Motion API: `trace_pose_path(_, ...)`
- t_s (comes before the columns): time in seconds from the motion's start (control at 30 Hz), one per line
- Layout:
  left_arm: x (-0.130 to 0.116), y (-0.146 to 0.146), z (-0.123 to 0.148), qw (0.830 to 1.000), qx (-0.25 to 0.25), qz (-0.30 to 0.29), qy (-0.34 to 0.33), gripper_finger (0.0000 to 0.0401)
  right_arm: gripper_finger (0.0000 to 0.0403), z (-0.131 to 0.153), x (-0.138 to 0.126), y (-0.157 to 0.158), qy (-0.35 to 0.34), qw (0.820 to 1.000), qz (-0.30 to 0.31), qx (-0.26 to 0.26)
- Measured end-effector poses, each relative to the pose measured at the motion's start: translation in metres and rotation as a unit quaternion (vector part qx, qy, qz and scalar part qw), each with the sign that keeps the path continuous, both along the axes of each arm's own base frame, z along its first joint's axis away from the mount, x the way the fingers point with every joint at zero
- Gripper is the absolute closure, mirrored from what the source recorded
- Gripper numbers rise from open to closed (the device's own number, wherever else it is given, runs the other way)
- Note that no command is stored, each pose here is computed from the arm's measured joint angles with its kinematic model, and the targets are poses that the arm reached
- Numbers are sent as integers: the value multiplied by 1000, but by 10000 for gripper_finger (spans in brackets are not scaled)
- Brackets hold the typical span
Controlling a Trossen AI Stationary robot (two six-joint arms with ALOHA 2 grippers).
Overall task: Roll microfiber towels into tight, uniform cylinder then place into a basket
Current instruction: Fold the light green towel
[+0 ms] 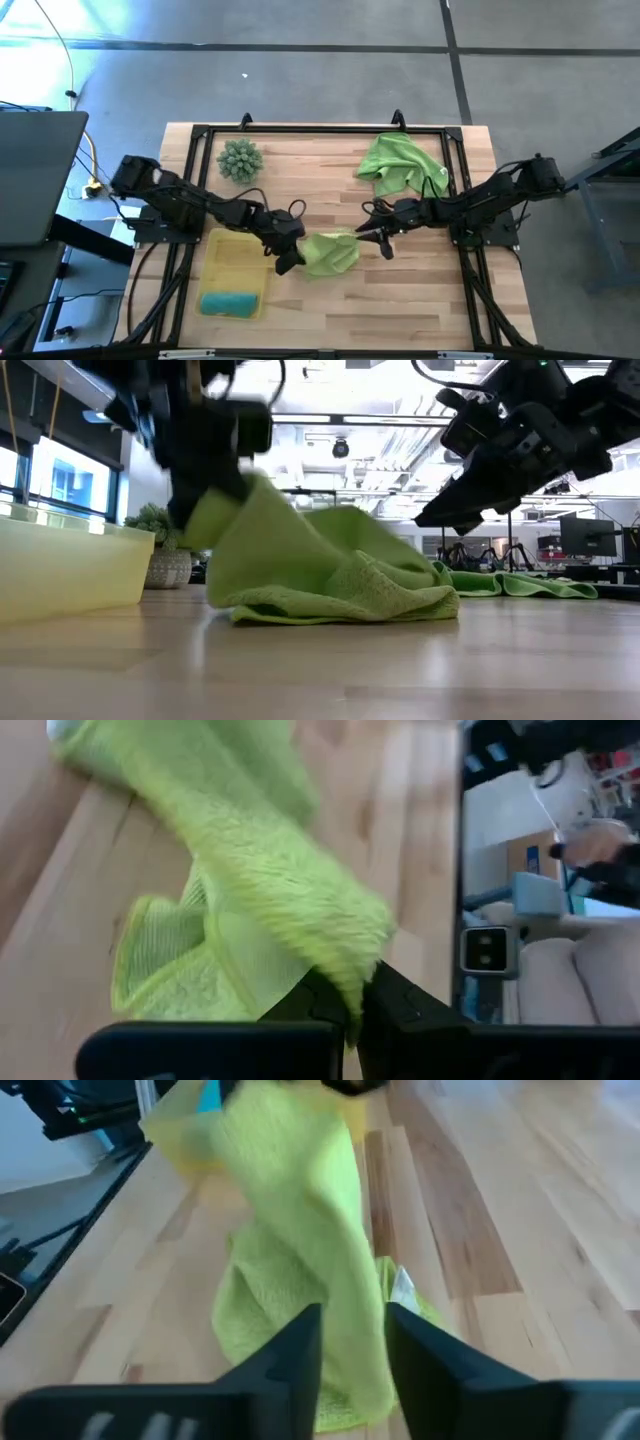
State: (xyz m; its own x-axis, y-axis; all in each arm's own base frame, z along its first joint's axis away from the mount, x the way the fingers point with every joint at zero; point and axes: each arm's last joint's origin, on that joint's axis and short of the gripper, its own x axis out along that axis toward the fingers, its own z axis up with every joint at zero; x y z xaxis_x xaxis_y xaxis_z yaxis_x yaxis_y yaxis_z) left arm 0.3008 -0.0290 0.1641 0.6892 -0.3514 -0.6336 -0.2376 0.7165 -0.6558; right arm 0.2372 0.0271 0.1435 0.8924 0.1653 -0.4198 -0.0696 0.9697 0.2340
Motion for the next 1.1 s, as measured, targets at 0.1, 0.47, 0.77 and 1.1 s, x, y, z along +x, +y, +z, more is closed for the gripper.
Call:
trace_pose_path(0.1,5,3,-16,1000,-14,11,25,401,264,8,5,1,-10,1000,4,3)
trace_pose_path(0.47,20,8,-26,998,-56,-28,-28,401,249,24,52,6,27,999,18,-29)
trace_pose_path(0.77,20,4,-24,995,-53,-64,-46,401,249,-2,92,9,157,974,60,-150)
trace_pose_path(1.1,18,-10,-23,991,-68,-103,-47,401,250,14,96,-19,197,912,-104,-345)
